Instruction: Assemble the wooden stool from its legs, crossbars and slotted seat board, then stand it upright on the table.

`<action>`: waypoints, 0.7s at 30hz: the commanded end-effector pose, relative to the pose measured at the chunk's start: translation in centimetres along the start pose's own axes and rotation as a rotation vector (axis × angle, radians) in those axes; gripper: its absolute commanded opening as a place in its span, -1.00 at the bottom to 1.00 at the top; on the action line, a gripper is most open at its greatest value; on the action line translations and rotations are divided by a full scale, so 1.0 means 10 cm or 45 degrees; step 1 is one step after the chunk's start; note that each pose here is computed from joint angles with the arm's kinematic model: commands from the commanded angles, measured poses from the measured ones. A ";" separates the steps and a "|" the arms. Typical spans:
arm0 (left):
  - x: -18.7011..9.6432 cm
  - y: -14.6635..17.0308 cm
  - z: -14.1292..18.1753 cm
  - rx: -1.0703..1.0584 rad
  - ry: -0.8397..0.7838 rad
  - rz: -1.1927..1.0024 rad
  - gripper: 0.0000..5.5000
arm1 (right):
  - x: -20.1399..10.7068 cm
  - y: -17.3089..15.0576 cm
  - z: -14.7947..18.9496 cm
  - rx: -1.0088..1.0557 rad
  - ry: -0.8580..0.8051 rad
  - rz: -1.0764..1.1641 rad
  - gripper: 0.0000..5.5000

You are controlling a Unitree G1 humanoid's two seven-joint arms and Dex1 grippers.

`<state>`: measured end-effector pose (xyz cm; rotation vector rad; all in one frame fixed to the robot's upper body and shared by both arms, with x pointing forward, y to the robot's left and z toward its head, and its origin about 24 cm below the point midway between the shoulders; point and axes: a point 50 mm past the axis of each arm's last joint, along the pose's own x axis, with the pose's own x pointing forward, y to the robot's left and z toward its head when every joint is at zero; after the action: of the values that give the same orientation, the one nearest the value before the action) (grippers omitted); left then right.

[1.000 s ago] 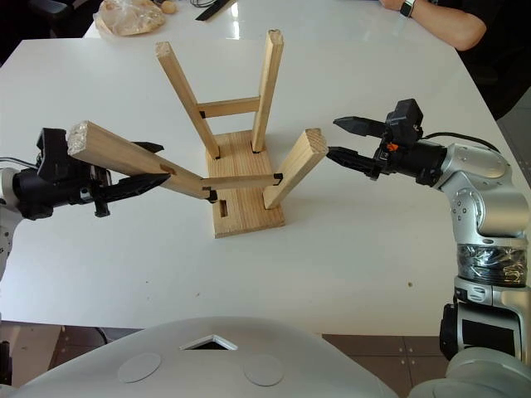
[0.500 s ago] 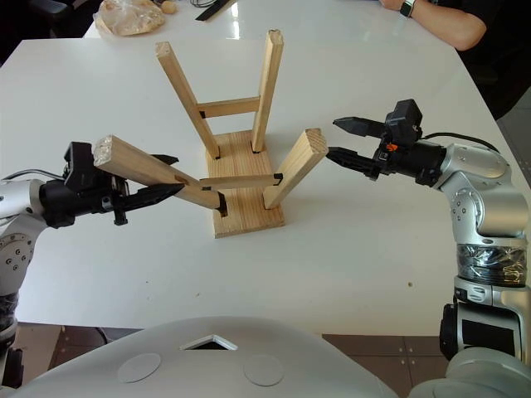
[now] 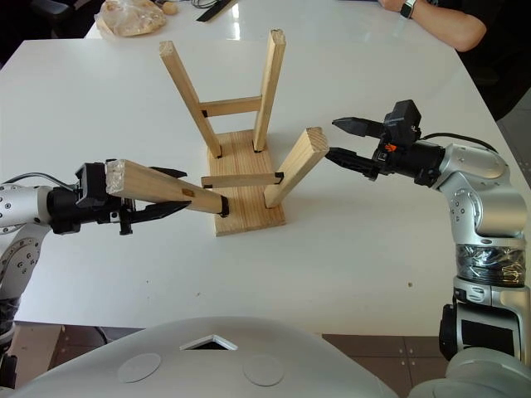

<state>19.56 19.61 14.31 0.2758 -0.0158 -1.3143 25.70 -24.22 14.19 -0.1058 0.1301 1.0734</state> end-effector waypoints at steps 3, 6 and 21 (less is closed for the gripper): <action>-0.10 0.00 -0.25 -0.211 0.268 0.027 -0.26 | 0.01 0.02 -0.02 -0.023 0.007 -0.009 0.20; -0.13 0.01 -0.30 -0.254 0.343 0.018 -0.26 | 0.02 0.03 -0.03 -0.023 0.005 -0.014 0.20; -0.10 0.25 -0.28 -0.398 0.330 0.049 -0.26 | 0.04 0.09 -0.08 -0.015 -0.006 -0.024 0.20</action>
<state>22.43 20.28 15.65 0.2364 0.1443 -1.2821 25.21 -23.78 13.33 -0.1033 0.1239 1.0495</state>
